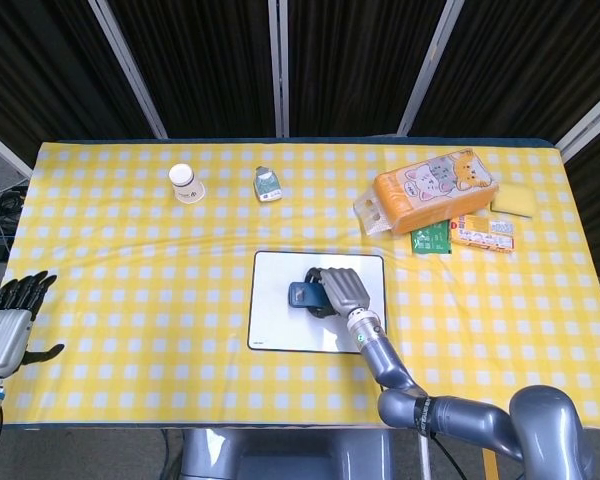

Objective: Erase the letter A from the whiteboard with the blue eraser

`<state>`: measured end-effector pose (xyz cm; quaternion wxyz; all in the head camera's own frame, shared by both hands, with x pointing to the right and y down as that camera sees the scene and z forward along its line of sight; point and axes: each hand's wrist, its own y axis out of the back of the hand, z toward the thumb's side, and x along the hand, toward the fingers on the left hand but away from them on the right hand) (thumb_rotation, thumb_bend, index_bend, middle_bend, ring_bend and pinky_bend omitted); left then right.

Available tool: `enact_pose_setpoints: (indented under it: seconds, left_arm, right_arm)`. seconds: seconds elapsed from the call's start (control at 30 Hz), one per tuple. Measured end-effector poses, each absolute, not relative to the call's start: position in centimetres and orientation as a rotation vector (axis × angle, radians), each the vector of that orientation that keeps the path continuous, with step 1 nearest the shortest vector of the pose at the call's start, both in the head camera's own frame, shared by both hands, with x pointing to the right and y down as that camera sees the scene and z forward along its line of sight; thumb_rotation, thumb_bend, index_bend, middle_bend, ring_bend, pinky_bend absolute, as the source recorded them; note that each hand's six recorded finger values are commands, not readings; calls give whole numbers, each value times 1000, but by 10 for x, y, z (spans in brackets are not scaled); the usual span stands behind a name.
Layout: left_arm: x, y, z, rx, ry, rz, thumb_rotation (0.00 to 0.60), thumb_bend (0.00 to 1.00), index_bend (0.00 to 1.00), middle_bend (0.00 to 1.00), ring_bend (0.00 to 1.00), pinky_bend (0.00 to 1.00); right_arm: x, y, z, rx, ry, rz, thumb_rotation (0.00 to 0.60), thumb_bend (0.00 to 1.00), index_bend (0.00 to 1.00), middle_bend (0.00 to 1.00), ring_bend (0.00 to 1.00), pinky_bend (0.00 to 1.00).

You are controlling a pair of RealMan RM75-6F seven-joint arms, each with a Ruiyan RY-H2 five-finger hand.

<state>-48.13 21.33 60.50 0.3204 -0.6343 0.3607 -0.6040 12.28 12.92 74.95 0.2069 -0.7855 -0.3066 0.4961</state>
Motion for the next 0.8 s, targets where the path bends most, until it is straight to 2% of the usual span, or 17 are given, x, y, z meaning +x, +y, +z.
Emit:
enact_pose_setpoints:
  seconds: [0.8]
  left_arm:
    - [-477,213,600,-1647,947,-1580,600,134,0,0,0,0]
  right_arm:
    - [196,121,742,-2152,-941,1483,600,333,866,746,735,757]
